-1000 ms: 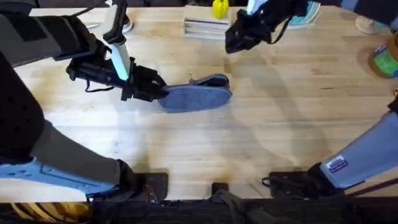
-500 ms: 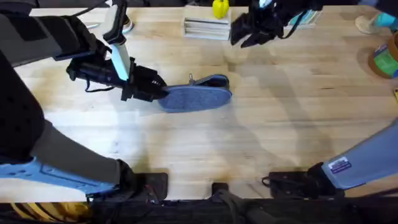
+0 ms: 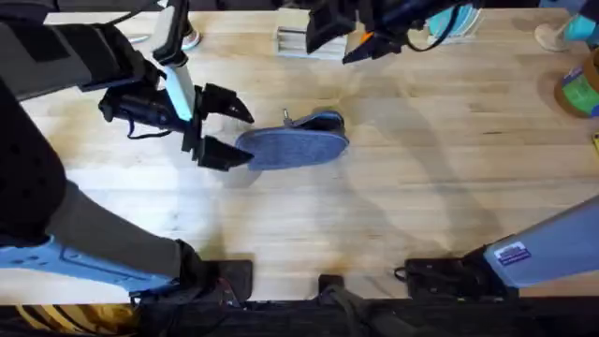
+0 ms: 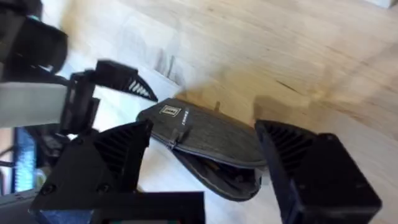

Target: Unzip the bag, pick up the pens from the table one at a time and place them inside, then zip the bag closed.

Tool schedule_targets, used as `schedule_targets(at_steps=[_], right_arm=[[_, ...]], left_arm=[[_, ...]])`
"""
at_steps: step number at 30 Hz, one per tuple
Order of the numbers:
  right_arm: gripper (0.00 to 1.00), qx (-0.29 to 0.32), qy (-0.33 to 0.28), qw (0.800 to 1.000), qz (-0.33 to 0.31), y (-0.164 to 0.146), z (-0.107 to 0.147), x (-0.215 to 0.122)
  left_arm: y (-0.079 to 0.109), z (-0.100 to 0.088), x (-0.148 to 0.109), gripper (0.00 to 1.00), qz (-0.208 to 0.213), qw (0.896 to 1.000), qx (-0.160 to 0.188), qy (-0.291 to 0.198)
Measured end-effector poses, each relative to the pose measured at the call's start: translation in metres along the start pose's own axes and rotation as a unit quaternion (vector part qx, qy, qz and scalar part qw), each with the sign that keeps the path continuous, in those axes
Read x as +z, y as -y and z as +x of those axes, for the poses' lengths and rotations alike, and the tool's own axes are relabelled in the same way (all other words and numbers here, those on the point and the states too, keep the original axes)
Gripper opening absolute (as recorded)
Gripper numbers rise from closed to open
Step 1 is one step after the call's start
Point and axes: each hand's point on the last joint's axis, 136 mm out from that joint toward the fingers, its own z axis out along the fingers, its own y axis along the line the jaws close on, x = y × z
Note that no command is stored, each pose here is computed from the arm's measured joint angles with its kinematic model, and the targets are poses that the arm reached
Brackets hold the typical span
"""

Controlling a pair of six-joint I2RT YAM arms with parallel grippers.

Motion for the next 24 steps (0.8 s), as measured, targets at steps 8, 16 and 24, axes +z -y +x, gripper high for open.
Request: schedule_targets(at_steps=[8, 16, 24], right_arm=[[0.993, -0.104, -0.012, 0.994, 0.038, -0.049, 0.020, 0.038], [0.993, -0.077, -0.011, 0.995, 0.059, -0.055, 0.026, 0.046], [0.993, -0.017, -0.064, 0.995, 0.080, -0.038, 0.050, 0.072]], left_arm=[[0.000, 0.000, 0.000, 0.993, 0.000, 1.000, -0.002, -0.001], [0.004, -0.001, -0.021, 0.994, -0.006, 0.999, -0.038, 0.008], [-0.009, -0.011, -0.090, 0.992, -0.069, 0.997, -0.019, 0.006]])
